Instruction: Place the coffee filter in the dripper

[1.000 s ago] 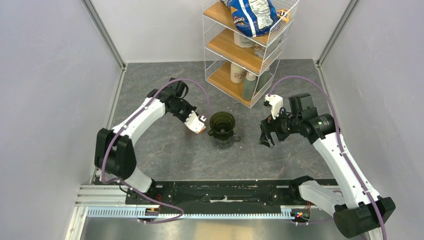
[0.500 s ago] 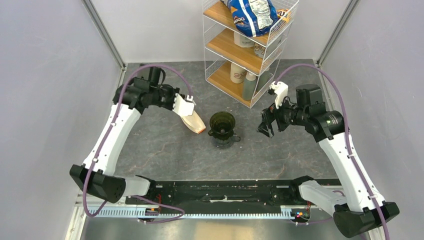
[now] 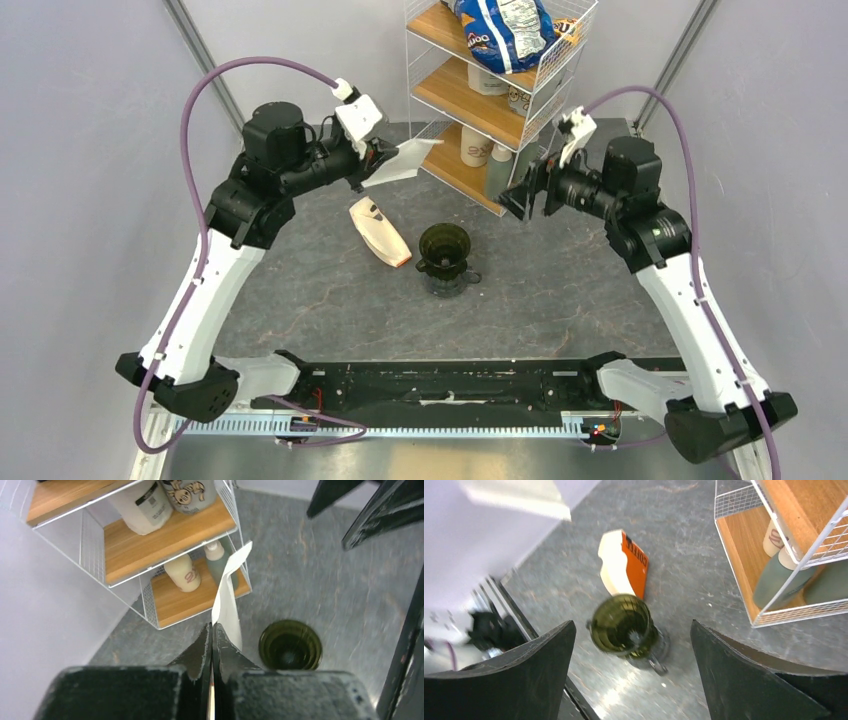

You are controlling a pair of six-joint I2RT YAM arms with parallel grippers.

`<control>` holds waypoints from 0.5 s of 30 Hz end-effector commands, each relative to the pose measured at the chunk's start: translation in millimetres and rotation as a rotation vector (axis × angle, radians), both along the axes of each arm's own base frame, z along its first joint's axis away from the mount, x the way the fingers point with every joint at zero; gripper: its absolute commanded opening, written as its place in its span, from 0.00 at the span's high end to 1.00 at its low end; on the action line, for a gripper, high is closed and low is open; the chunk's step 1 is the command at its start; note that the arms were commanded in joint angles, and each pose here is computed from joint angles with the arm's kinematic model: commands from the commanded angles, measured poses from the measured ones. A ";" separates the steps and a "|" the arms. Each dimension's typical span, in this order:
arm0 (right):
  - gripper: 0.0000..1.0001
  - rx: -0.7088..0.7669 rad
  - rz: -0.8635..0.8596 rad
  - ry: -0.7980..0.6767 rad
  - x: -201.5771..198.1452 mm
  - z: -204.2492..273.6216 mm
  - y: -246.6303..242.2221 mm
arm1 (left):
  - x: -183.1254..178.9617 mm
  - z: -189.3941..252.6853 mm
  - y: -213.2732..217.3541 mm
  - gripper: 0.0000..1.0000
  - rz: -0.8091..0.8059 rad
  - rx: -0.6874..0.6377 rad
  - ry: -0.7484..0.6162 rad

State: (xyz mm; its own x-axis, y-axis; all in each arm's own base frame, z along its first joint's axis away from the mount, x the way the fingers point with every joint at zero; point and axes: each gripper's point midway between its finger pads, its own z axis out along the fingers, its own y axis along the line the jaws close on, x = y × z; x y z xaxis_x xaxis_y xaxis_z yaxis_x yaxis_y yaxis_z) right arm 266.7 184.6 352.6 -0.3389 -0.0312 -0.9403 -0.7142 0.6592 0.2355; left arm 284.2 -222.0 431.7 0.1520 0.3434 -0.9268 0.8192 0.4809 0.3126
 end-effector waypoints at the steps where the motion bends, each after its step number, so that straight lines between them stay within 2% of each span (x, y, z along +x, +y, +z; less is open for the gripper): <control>1: 0.08 0.256 -0.151 0.082 28.2 55.2 9.2 | 26.9 33.8 1.3 0.98 0.294 -0.343 0.125; 4: 0.09 0.295 -0.149 0.105 39.6 63.7 19.3 | 43.1 34.1 5.1 0.98 0.386 -0.356 0.122; 7: 0.09 0.324 -0.114 0.082 42.9 85.1 39.3 | 49.6 42.8 6.3 0.98 0.440 -0.316 0.008; 10: 0.10 0.341 -0.097 0.051 41.6 103.4 63.3 | 48.3 50.1 10.0 0.98 0.458 -0.317 -0.064; 15: 0.11 0.340 -0.108 0.010 39.1 121.0 95.5 | 37.2 51.6 24.3 0.98 0.480 -0.336 -0.096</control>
